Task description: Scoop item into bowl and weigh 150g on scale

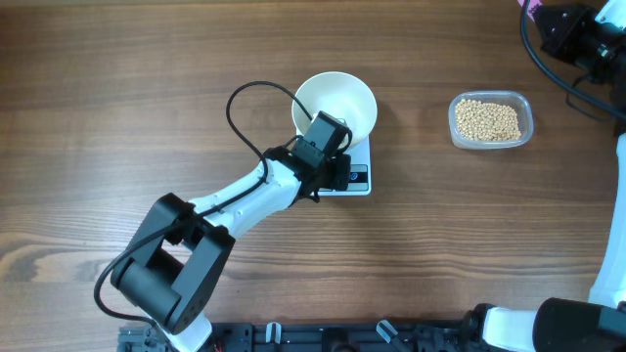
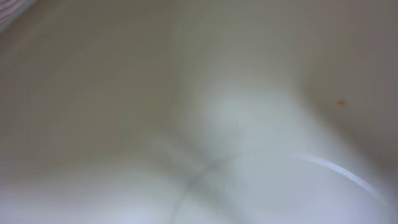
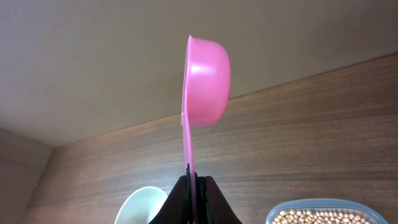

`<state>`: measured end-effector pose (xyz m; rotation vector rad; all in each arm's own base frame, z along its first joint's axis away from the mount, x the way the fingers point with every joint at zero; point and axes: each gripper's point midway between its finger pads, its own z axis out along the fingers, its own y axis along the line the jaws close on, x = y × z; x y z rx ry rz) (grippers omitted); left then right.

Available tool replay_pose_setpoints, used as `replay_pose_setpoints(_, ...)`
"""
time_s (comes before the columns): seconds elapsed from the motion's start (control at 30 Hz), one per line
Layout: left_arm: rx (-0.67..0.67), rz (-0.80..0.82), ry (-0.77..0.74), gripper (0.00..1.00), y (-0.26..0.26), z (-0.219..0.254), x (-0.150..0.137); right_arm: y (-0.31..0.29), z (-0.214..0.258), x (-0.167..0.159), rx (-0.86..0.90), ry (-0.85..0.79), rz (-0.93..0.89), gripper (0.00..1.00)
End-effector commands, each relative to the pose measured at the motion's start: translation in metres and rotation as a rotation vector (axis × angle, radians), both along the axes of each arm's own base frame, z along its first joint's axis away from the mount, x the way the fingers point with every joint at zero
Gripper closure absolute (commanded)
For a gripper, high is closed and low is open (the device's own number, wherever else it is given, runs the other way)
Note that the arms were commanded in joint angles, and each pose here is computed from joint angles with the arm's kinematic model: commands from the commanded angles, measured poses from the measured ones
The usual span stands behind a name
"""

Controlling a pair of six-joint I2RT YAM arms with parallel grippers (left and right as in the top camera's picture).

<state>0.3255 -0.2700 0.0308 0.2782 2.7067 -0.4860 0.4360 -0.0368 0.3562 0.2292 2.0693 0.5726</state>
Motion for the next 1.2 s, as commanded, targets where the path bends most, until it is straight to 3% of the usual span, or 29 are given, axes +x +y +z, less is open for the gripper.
replay_pose_setpoints(0.0, 0.001, -0.014, 0.013, 0.96, -0.004, -0.005, -0.004, -0.002, 0.011, -0.002, -0.023, -0.030, -0.009, 0.96)
replay_pose_setpoints(1.17, 0.012, -0.036, 0.052, 0.96, -0.008, -0.020, -0.012, -0.003, 0.012, -0.002, -0.025, -0.034, -0.009, 0.96)
